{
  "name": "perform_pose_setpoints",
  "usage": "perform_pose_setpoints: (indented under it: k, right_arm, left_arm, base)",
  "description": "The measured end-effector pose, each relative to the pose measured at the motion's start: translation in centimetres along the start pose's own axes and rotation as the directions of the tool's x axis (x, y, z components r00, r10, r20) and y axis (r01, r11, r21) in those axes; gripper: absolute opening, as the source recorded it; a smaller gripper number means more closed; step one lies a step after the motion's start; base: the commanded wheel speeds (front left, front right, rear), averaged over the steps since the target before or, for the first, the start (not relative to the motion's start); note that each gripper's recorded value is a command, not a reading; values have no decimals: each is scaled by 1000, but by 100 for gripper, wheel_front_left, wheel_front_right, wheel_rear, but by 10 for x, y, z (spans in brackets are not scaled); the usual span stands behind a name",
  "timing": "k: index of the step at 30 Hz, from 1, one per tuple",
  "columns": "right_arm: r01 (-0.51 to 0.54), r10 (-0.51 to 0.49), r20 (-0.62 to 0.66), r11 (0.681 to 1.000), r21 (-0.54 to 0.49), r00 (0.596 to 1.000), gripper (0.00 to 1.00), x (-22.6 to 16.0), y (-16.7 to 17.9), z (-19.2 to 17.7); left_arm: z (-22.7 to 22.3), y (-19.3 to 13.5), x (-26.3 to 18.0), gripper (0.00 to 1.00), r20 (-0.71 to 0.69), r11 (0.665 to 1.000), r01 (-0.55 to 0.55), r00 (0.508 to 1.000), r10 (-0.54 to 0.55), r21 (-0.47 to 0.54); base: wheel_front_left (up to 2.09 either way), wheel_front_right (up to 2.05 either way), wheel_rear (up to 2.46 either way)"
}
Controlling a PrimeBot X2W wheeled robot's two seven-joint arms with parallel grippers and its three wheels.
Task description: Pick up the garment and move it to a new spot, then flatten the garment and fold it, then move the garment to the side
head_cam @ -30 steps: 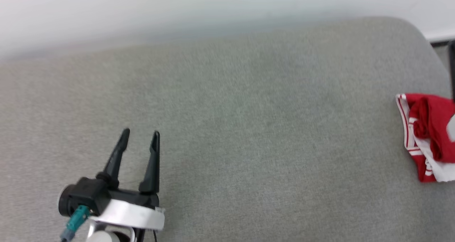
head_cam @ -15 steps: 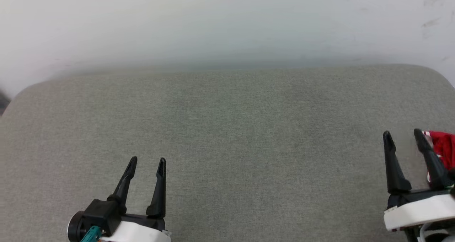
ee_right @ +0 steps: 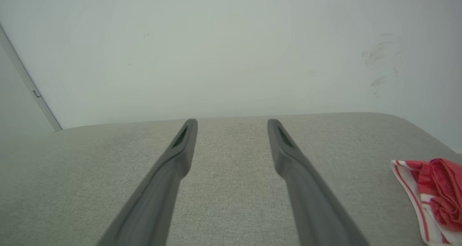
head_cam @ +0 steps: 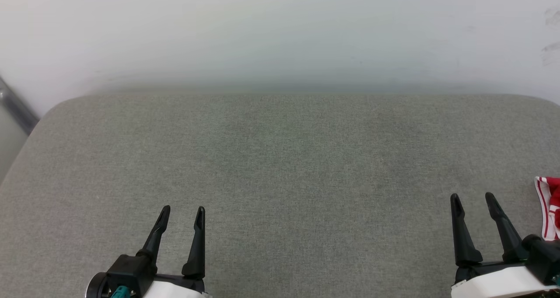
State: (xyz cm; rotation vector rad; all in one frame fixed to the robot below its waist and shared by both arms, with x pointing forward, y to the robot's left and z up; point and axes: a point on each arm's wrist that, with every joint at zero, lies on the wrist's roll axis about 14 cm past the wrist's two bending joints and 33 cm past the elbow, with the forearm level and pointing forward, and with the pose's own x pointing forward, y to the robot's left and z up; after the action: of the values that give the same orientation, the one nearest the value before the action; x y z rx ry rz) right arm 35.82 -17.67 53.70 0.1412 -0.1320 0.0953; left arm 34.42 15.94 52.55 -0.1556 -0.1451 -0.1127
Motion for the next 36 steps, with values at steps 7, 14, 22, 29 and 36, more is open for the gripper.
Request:
perform_pose_setpoints:
  k: [7,14,22,29,36]
  right_arm:
    - [4,-4,-17,1000,5,1000,100,-1,2,-8]
    - [18,-18,-13,1000,3,1000,100,-2,-2,-8]
    - [20,-20,-24,1000,5,1000,100,-4,-1,-12]
    - [23,-22,-36,1000,11,999,0,-5,-1,-16]
    - [50,-43,-87,995,84,995,0,-11,-5,-31]
  left_arm:
    - [-5,3,0,100,-15,1000,-12,1000,12,-16]
    - [0,5,4,100,0,1000,-12,1000,12,8]
    - [-3,4,3,100,-9,1000,-8,1000,8,12]
    - [-5,6,2,0,-14,1000,-16,1000,16,-1]
    - [-22,11,-5,0,-75,996,-52,996,46,-75]
  base:
    - [0,0,0]
    - [0,0,0]
    - [0,0,0]
    - [0,0,0]
    - [0,0,0]
